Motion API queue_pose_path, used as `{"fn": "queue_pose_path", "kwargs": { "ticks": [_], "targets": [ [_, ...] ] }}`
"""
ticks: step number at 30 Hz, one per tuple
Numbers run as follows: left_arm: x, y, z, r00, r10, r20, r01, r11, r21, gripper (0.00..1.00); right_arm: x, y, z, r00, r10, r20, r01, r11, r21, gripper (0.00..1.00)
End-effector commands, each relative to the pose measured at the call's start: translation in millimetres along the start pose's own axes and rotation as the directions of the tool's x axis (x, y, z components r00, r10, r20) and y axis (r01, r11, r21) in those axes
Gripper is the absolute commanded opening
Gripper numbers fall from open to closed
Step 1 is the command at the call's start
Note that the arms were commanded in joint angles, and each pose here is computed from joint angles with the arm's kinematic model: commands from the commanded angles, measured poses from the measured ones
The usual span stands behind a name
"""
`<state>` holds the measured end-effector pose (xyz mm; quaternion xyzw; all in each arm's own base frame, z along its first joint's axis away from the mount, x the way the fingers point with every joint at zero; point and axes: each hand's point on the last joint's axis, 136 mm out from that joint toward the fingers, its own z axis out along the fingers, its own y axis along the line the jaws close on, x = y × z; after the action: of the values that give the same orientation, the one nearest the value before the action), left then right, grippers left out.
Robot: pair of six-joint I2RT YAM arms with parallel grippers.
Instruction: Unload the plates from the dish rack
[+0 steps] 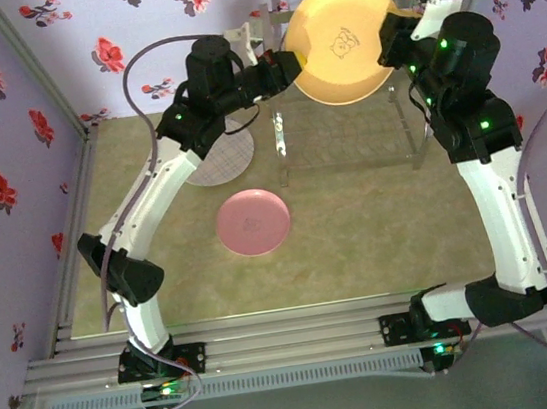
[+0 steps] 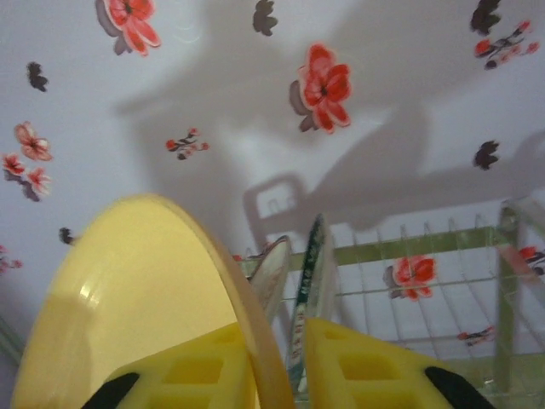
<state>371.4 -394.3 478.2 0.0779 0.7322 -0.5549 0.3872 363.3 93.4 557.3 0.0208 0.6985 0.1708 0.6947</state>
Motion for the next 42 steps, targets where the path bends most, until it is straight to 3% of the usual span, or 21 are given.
{"fn": "queue_pose_path", "kwargs": {
  "ticks": [1, 3, 5, 10, 17, 22, 27, 35, 42],
  "targets": [
    [-7, -30, -34, 0.999, 0.049, 0.015, -0.05, 0.998, 0.047, 0.0, -12, 19, -9, 0.999, 0.023, 0.028, -0.02, 0.994, -0.107, 0.48],
    [-8, -26, -46, 0.999, 0.039, 0.016, -0.04, 0.999, 0.028, 0.0, -8, 21, -13, 1.0, 0.0, 0.01, 0.001, 0.993, -0.12, 0.68],
    [-6, -19, -62, 0.999, 0.033, 0.006, -0.033, 0.999, -0.007, 0.0, -3, 26, -17, 0.999, -0.036, -0.011, 0.034, 0.988, -0.148, 0.79],
    [12, 13, -105, 0.999, 0.002, -0.041, -0.007, 0.994, -0.11, 0.0, 15, 39, -32, 0.99, -0.116, -0.08, 0.093, 0.965, -0.245, 0.9],
    [67, 96, -157, 0.98, -0.147, -0.132, 0.099, 0.943, -0.319, 0.0, 44, 52, -54, 0.983, -0.07, -0.171, 0.006, 0.937, -0.349, 0.94],
    [121, 166, -185, 0.942, -0.284, -0.179, 0.166, 0.858, -0.485, 0.0, 72, 59, -63, 0.965, 0.017, -0.263, -0.124, 0.91, -0.395, 0.93],
    [169, 225, -205, 0.898, -0.386, -0.209, 0.176, 0.753, -0.633, 0.0, 99, 63, -73, 0.935, 0.008, -0.355, -0.171, 0.887, -0.429, 0.93],
    [209, 288, -201, 0.862, -0.458, -0.218, 0.169, 0.665, -0.727, 0.0, 117, 69, -85, 0.9, -0.008, -0.437, -0.215, 0.862, -0.459, 0.94],
    [224, 320, -193, 0.845, -0.49, -0.214, 0.165, 0.62, -0.767, 0.0, 139, 58, -91, 0.863, -0.059, -0.502, -0.176, 0.896, -0.408, 0.94]
  ]
}}
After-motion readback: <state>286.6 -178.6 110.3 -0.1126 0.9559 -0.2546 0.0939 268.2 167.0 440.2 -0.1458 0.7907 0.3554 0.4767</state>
